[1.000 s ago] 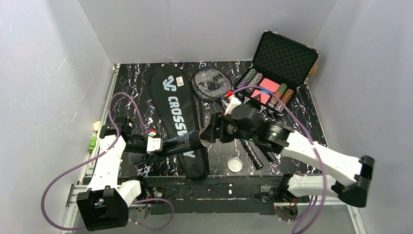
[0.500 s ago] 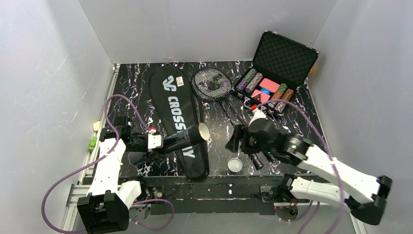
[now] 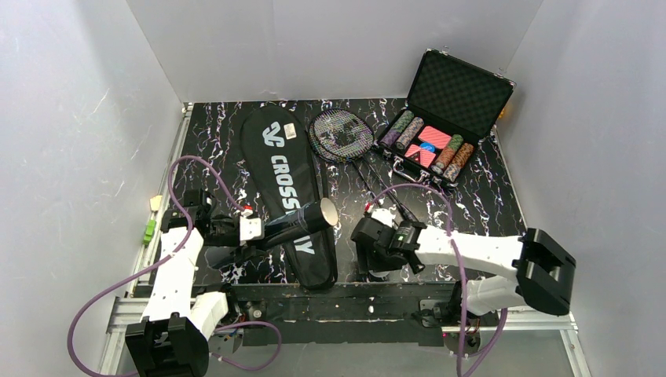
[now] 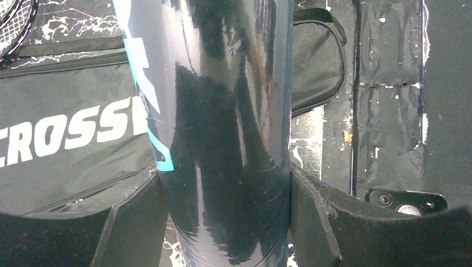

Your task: Pack up the badminton gear

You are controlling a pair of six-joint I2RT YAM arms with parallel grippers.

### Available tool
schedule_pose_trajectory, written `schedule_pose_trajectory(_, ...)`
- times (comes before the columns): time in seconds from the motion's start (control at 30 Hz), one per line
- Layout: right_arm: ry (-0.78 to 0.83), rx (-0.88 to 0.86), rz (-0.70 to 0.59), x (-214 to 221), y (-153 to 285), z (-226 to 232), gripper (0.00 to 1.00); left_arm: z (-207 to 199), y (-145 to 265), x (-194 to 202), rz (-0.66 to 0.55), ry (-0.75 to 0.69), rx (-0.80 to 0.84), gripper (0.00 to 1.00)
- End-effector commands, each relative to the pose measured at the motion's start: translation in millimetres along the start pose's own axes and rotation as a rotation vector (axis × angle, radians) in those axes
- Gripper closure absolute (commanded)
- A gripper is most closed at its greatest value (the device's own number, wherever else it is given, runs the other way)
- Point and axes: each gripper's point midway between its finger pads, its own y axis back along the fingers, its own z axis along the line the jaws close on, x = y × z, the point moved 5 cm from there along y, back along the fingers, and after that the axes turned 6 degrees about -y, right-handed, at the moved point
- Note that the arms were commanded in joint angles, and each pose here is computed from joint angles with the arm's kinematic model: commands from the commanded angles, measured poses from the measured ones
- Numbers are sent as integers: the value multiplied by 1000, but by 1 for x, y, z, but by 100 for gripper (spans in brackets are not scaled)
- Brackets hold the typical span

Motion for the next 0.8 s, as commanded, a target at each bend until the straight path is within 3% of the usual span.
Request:
schedule_pose_trajectory(0.0, -19, 2, -53, -8, -9, 18, 32, -1, -1, -6, -39, -11, -5, 100)
schedule_pose_trajectory(0.2, -25, 29, -38, -2, -29, 20, 41, -5, -2, -5, -38, -5, 15, 100)
schedule_pose_trajectory(0.37, -38, 58, -24, 3, -40, 16, 58, -6, -1, -5, -30, -7, 19, 100)
schedule_pose_trajectory(0.67, -56, 59, -56, 0, -30, 8, 99, -6, -1, -7, -37, -12, 17, 100)
schedule_pose_trajectory(0.77, -48, 3, -97, -11, -7, 15, 99, -6, -1, -7, -39, -18, 17, 100)
